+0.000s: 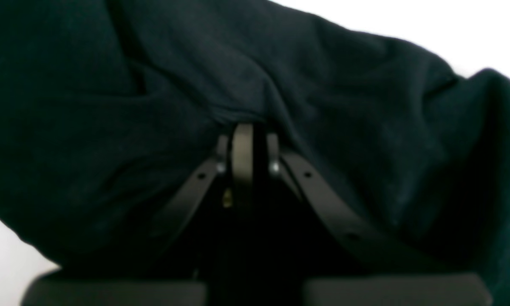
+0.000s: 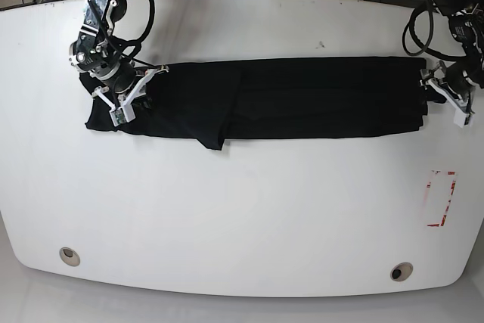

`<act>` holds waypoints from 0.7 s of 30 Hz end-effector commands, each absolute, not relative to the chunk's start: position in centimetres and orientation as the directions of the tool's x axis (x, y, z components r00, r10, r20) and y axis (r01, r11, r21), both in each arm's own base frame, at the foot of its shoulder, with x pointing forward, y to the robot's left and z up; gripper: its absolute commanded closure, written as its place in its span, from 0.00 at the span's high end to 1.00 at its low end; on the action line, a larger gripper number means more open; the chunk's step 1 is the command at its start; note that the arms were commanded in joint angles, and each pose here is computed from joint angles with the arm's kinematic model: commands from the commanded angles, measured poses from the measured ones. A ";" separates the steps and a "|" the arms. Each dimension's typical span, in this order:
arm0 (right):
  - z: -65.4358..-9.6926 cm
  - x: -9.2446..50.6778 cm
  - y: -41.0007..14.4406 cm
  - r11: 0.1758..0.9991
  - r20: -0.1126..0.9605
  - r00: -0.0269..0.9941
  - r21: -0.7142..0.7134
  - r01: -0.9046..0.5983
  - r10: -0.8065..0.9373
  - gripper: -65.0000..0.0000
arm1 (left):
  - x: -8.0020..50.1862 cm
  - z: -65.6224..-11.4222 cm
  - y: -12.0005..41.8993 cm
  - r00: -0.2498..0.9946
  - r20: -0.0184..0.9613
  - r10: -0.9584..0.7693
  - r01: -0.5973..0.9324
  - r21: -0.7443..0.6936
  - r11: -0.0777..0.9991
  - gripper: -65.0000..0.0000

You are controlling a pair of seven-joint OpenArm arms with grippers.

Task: Fold the T-shirt properly
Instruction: 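Slide the left gripper along the strip end and pinch the fabric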

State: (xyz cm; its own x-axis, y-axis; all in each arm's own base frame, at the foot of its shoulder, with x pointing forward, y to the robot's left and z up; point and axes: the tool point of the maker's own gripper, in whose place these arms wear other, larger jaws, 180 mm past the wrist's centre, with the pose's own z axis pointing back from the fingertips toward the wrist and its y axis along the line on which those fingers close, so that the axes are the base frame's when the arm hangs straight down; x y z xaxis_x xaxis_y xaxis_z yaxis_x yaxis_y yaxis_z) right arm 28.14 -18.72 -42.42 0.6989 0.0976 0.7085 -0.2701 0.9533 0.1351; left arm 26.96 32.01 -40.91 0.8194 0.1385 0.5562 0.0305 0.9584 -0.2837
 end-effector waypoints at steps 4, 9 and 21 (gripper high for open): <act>-42.2 28.1 -19.3 0.956 0.704 0.704 0.131 -0.261 0.095 0.06 | 27.3 -41.4 30.1 0.841 0.536 0.071 0.097 -0.279 0.955 0.59; -42.2 28.1 -19.3 0.956 0.705 0.703 0.132 -0.261 0.094 0.06 | 27.4 -41.9 28.5 0.847 0.530 0.051 0.126 -0.294 0.947 0.23; -42.2 28.1 -19.3 0.956 0.705 0.703 0.132 -0.261 0.094 0.06 | 28.5 -36.7 27.7 0.755 0.649 -0.098 0.245 -0.141 0.959 0.06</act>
State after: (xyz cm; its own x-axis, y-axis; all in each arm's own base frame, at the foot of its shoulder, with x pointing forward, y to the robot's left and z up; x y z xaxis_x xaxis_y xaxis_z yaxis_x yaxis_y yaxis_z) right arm 28.09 -18.60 -42.36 0.6990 0.0768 0.7110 -0.2611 0.9530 0.1538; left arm 27.09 27.27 -39.92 0.8162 -0.0425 0.5762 0.1996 0.9567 -0.2121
